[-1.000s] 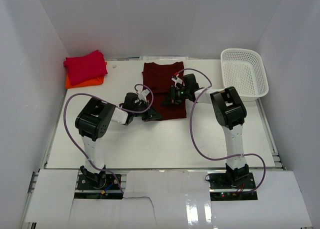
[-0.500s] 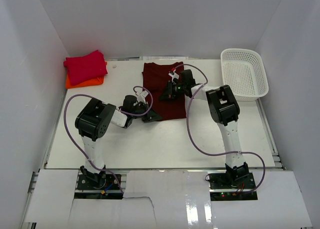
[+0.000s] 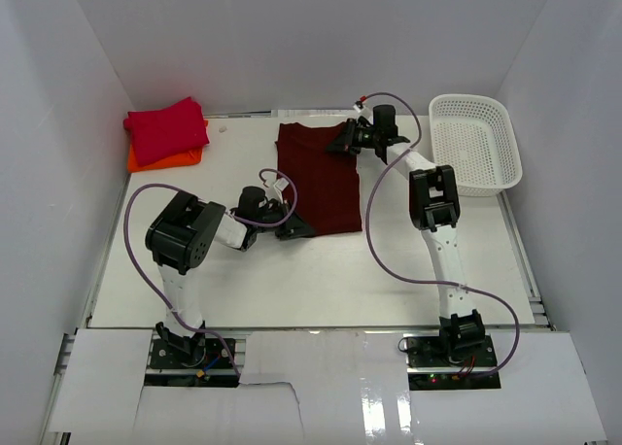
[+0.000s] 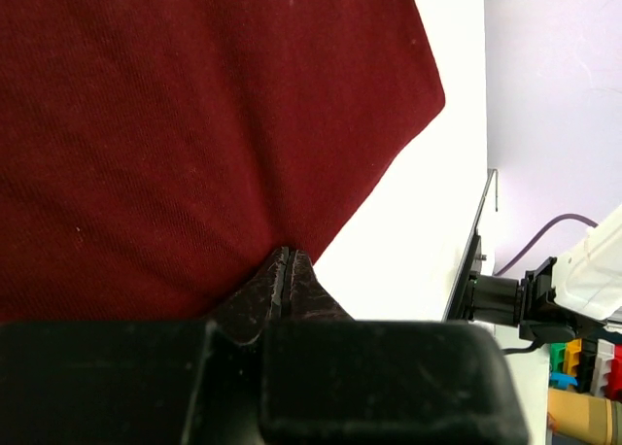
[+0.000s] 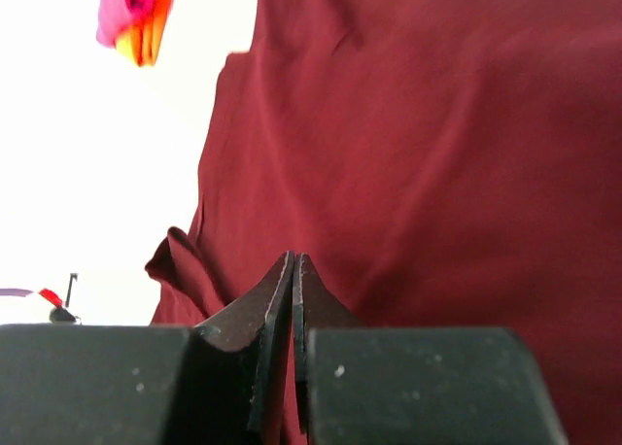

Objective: Fold and stack the t-shirts
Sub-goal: Fold the folded rectangular tshirt in 1/3 of the way, then grab one side of the 2/3 rectangular tshirt with both arms

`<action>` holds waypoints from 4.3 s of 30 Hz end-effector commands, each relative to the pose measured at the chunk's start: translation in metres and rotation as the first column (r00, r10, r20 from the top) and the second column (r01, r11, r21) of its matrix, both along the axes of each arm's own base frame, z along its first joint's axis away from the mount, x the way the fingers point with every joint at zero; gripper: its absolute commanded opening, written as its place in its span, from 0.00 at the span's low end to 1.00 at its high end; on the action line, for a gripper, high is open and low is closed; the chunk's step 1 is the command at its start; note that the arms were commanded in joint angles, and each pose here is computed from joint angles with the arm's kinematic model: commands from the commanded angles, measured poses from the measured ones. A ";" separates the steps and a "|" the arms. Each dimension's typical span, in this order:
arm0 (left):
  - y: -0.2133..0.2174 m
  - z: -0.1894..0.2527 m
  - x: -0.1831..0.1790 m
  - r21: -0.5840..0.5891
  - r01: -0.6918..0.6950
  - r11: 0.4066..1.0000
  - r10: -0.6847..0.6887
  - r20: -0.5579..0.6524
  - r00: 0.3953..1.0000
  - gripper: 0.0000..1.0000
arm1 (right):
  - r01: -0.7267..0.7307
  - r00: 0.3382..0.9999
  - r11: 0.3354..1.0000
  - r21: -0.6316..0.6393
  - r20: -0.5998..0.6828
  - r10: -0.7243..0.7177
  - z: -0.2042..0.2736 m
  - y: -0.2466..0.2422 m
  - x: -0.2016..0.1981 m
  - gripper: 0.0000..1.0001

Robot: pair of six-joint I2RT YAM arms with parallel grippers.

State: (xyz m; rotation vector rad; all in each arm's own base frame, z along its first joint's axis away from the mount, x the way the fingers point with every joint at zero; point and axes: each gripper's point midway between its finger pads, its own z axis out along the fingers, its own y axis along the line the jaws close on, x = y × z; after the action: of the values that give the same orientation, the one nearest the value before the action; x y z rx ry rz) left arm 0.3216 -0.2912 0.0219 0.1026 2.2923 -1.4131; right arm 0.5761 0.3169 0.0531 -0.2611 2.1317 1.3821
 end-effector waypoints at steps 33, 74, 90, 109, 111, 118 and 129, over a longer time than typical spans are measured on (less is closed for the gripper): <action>-0.026 0.079 0.018 -0.011 0.075 0.997 -0.074 0.052 0.996 0.00 | -0.192 0.976 0.964 -0.186 -0.141 0.167 0.031 -0.051 -0.264 0.08; -0.007 0.069 0.024 0.078 0.042 0.996 -0.045 0.035 0.998 0.00 | -0.137 0.986 0.951 -0.277 -0.131 0.103 0.043 -0.053 -0.251 0.08; 0.099 0.086 0.013 0.325 -0.159 0.932 0.176 -0.024 0.984 0.67 | -0.040 0.982 0.904 -0.427 -0.186 -0.044 0.037 -0.112 -0.277 0.75; 0.122 0.052 0.000 0.300 -0.137 0.944 0.187 -0.147 0.971 0.69 | -0.057 0.947 0.935 -0.350 -0.314 -0.060 -0.020 -0.116 -0.289 0.75; 0.122 0.051 0.000 0.304 -0.138 0.943 0.189 -0.149 0.971 0.69 | -0.046 0.946 0.938 -0.344 -0.316 -0.069 -0.027 -0.116 -0.289 0.75; 0.123 0.051 0.000 0.303 -0.140 0.942 0.192 -0.149 0.970 0.69 | -0.016 0.942 0.945 -0.327 -0.321 -0.094 -0.034 -0.114 -0.287 0.72; 0.123 0.049 0.000 0.307 -0.137 0.942 0.190 -0.149 0.971 0.69 | -0.025 0.926 0.939 -0.342 -0.363 -0.107 -0.053 -0.112 -0.291 0.54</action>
State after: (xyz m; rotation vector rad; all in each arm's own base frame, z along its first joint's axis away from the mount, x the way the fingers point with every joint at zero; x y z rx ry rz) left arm 0.3241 -0.1676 0.0689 -0.1583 2.5910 -1.0160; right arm 0.2983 0.2150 0.0326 -0.1243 2.5779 1.1915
